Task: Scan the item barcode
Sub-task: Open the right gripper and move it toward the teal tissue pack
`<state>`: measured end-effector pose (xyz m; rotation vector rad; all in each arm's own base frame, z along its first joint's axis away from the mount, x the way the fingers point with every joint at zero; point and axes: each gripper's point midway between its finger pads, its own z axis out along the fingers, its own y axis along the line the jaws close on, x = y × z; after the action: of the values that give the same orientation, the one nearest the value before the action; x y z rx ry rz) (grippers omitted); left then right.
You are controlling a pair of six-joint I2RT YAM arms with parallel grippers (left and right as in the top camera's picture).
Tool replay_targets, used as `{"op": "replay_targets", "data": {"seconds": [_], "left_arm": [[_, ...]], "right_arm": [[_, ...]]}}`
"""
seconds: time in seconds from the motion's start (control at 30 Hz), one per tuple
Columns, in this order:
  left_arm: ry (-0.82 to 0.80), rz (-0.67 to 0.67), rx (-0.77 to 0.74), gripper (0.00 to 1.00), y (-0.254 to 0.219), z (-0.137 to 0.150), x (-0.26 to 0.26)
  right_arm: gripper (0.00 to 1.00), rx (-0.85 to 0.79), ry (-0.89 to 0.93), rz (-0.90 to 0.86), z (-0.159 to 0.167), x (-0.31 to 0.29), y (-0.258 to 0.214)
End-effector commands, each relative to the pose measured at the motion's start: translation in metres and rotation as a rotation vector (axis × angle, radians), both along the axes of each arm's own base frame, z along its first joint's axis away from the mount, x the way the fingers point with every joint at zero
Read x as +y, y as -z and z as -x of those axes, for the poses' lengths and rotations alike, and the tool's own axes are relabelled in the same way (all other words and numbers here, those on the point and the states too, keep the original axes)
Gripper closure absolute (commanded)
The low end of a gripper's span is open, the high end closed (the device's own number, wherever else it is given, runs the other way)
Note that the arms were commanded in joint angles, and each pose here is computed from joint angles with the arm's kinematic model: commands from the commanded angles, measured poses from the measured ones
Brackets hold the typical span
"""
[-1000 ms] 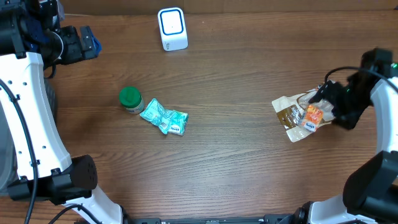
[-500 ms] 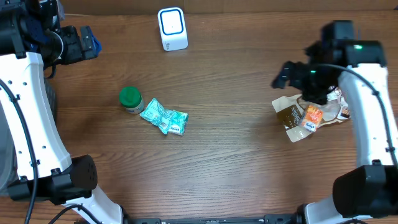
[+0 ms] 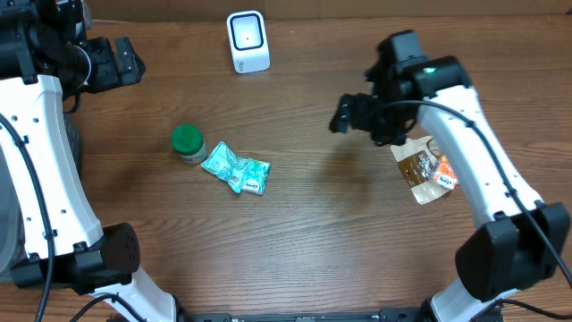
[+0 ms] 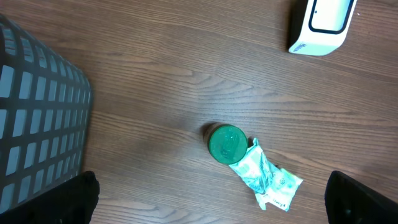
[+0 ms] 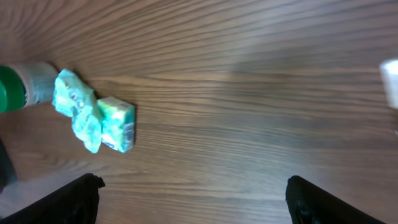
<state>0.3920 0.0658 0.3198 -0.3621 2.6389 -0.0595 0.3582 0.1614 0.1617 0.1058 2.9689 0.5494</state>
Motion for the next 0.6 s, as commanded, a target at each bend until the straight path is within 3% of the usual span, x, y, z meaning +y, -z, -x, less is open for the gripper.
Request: {"op": "replay_targets", "data": {"seconds": [0.0, 0.37, 0.57], "left_arm": [[0.021, -0.015, -0.003, 0.01, -0.001, 0.000, -0.002], [0.021, -0.015, -0.004, 0.00, -0.002, 0.000, -0.002], [0.021, -0.015, -0.003, 0.01, -0.001, 0.000, -0.002]], "right_arm": [[0.07, -0.025, -0.030, -0.023, -0.001, 0.021, -0.004], [0.12, -0.103, -0.039, -0.098, -0.008, 0.080, -0.006], [0.32, -0.035, -0.053, -0.093, 0.008, 0.110, 0.018]]}}
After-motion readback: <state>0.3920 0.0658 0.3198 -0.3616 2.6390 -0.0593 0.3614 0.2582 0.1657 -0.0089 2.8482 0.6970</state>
